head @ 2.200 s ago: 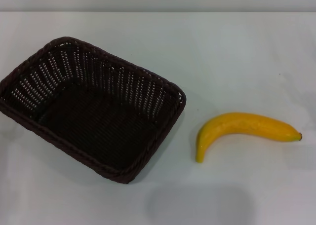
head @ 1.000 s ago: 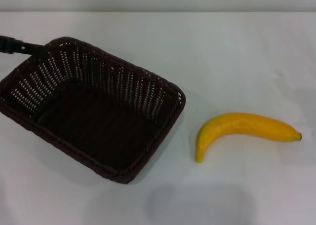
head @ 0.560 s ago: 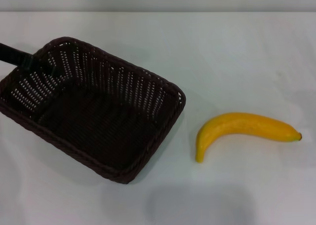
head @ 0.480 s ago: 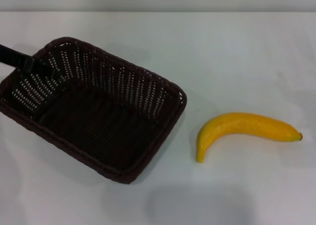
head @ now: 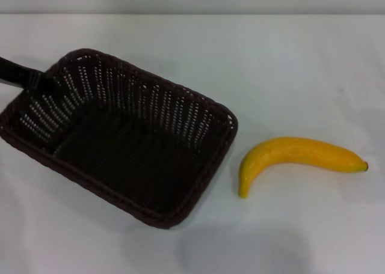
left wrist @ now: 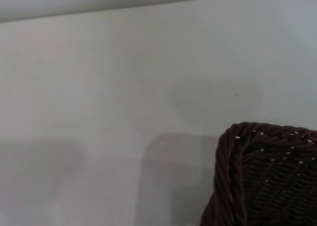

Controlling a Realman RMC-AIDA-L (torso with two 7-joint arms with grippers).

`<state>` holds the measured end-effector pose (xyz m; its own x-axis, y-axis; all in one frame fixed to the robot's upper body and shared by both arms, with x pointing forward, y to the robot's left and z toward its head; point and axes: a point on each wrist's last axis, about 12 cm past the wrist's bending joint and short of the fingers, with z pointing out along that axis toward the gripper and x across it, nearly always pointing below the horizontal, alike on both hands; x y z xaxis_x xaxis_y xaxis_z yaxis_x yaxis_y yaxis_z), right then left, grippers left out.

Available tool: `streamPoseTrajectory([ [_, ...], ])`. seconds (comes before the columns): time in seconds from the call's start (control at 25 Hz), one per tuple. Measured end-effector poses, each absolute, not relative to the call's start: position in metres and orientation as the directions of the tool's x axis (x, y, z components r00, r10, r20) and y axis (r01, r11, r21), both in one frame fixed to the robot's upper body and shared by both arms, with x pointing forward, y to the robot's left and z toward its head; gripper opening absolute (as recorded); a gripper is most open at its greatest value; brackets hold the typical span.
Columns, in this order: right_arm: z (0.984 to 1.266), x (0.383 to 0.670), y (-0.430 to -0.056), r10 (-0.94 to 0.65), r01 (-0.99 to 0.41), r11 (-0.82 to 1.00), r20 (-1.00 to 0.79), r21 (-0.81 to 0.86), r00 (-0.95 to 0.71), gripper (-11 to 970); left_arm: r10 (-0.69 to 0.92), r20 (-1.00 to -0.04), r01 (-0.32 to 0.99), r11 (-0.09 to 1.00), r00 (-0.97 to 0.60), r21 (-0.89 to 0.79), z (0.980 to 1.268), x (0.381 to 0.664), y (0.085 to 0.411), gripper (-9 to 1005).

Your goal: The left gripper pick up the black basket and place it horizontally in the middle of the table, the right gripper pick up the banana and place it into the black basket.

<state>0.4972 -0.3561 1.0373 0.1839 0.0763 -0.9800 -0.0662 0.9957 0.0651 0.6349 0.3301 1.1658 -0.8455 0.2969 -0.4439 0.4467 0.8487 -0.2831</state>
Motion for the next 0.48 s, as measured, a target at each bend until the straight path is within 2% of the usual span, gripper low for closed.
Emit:
streamPoseTrajectory([
  [0.16,1.037,0.497,-0.356,0.075,-0.066,0.996,-0.98,0.064,0.184,857,0.284,-0.432,0.433,0.85,-0.856,-0.299,1.167,0.634,0.331,357],
  [0.4,1.038,0.497,-0.356,0.075,-0.066,0.996,-0.98,0.063,0.184,858,0.271,-0.386,0.415,0.835,-0.882,-0.361,1.171,0.626,0.336,179],
  [0.48,1.037,0.497,-0.356,0.075,-0.065,0.996,-0.98,0.064,0.184,858,0.26,-0.381,0.413,0.815,-0.887,-0.405,1.173,0.621,0.339,181],
])
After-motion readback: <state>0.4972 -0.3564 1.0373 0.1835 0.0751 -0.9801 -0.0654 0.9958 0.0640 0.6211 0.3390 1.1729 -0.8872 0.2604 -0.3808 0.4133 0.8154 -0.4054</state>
